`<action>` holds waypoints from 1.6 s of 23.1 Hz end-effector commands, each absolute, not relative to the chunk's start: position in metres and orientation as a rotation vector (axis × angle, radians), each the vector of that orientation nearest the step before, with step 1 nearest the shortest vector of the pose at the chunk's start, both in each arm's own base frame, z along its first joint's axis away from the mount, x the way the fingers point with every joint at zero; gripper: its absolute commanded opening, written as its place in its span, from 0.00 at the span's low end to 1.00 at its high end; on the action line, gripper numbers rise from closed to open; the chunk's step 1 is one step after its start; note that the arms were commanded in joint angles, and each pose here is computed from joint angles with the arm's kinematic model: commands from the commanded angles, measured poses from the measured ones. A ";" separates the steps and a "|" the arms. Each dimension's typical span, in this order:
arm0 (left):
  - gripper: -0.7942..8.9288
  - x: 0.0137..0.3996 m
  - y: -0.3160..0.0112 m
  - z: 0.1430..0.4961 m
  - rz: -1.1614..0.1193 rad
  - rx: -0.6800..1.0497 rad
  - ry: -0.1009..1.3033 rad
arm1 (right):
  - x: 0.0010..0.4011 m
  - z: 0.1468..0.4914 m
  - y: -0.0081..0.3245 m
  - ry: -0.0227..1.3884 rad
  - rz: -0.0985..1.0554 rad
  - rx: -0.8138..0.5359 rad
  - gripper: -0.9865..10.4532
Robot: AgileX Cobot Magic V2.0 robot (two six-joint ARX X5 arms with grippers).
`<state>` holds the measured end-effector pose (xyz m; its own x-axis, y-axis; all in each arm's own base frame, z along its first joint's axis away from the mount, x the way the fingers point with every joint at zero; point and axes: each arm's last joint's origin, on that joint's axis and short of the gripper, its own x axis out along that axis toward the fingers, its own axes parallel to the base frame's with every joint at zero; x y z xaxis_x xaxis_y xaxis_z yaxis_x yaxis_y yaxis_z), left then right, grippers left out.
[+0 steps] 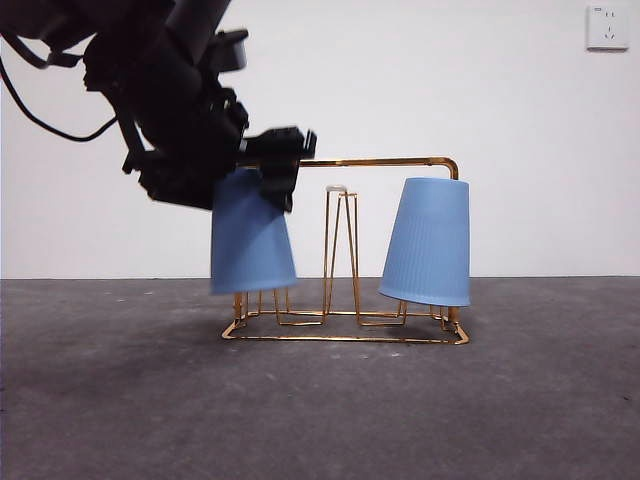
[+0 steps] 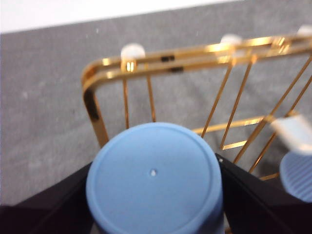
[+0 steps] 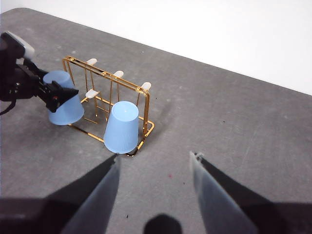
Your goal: Pick up cup 1,put cup 1 in the cup rack,pick up cup 2,put cup 2 in the cup rack
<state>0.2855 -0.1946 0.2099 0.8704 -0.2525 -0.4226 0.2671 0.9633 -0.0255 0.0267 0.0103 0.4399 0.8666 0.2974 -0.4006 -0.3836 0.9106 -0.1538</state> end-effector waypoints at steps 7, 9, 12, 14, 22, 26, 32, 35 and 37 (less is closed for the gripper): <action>0.10 0.286 -0.193 0.196 -0.259 0.065 0.507 | 0.026 0.441 0.009 0.374 0.356 -0.220 0.30; 0.24 0.286 -0.192 0.196 -0.258 0.065 0.509 | 0.025 0.440 0.009 0.376 0.356 -0.221 0.30; 0.58 0.286 -0.192 0.195 -0.256 0.065 0.514 | 0.025 0.440 0.009 0.380 0.356 -0.224 0.30; 0.66 0.285 -0.192 0.195 -0.256 0.066 0.517 | 0.025 0.440 0.009 0.382 0.356 -0.225 0.30; 0.68 0.284 -0.192 0.193 -0.277 0.058 0.564 | 0.025 0.440 0.009 0.384 0.356 -0.227 0.30; 0.73 0.282 -0.191 0.190 -0.300 0.047 0.604 | 0.025 0.440 0.009 0.384 0.356 -0.227 0.30; 0.73 0.276 -0.188 0.188 -0.325 0.046 0.688 | 0.025 0.439 0.008 0.390 0.355 -0.231 0.30; 0.73 0.271 -0.187 0.190 -0.330 0.047 0.724 | 0.025 0.439 0.008 0.390 0.355 -0.231 0.30; 0.73 0.266 -0.186 0.194 -0.329 0.047 0.748 | 0.025 0.439 0.008 0.391 0.355 -0.232 0.30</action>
